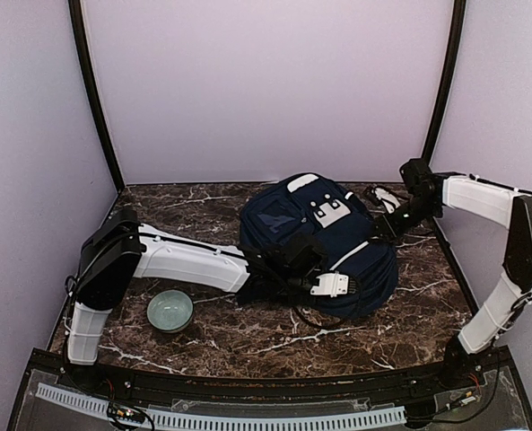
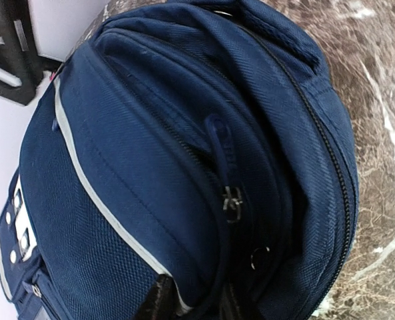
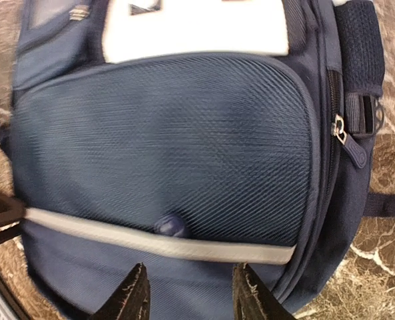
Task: Pack the student bag
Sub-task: Grab the second largest pocket of the student bag.
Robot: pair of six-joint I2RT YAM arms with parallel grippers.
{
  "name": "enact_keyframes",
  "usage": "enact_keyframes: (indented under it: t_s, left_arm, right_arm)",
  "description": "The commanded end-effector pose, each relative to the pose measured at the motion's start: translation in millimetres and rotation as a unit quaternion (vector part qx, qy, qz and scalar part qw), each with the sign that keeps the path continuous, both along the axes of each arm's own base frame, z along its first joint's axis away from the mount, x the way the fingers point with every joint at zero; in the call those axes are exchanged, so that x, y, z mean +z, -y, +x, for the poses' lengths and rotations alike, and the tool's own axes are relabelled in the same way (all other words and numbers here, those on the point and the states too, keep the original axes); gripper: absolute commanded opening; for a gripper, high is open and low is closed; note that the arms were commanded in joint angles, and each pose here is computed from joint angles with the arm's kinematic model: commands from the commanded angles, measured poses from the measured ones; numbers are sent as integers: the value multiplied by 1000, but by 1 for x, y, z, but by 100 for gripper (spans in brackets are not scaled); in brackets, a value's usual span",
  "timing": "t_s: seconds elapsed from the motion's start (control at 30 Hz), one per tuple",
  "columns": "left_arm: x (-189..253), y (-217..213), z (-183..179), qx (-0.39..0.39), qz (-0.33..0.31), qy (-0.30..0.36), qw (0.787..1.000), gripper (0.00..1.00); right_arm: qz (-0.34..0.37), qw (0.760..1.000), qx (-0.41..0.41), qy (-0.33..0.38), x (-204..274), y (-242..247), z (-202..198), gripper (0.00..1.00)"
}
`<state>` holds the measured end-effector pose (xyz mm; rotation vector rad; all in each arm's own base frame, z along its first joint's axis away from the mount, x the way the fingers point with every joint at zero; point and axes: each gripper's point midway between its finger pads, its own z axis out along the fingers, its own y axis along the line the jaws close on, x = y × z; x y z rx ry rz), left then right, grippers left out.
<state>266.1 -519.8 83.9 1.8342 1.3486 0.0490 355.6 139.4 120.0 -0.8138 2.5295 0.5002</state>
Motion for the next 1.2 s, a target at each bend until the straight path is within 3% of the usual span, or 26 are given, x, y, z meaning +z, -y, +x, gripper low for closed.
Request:
enact_keyframes:
  t_s: [0.0, 0.13, 0.27, 0.4, 0.67, 1.17]
  left_arm:
    - [10, 8, 9, -5, -8, 41, 999, 20]
    - [20, 14, 13, 4, -42, 44, 998, 9]
    - [27, 23, 11, 10, -94, 6, 996, 0]
    - [36, 30, 12, 20, -157, -50, 986, 0]
    - [48, 36, 16, 46, -247, -115, 961, 0]
    - [51, 36, 18, 55, -272, -137, 951, 0]
  right_arm:
    - [38, 998, 44, 19, 29, -9, -24, 42]
    - [55, 990, 125, 28, 31, -16, -60, 40]
    - [63, 977, 198, 42, 27, -18, -94, 40]
    - [82, 970, 228, 18, 19, -23, -113, 38]
    - [92, 969, 229, 11, 1, -33, -114, 39]
    - [84, 969, 232, 22, -12, -62, -107, 47]
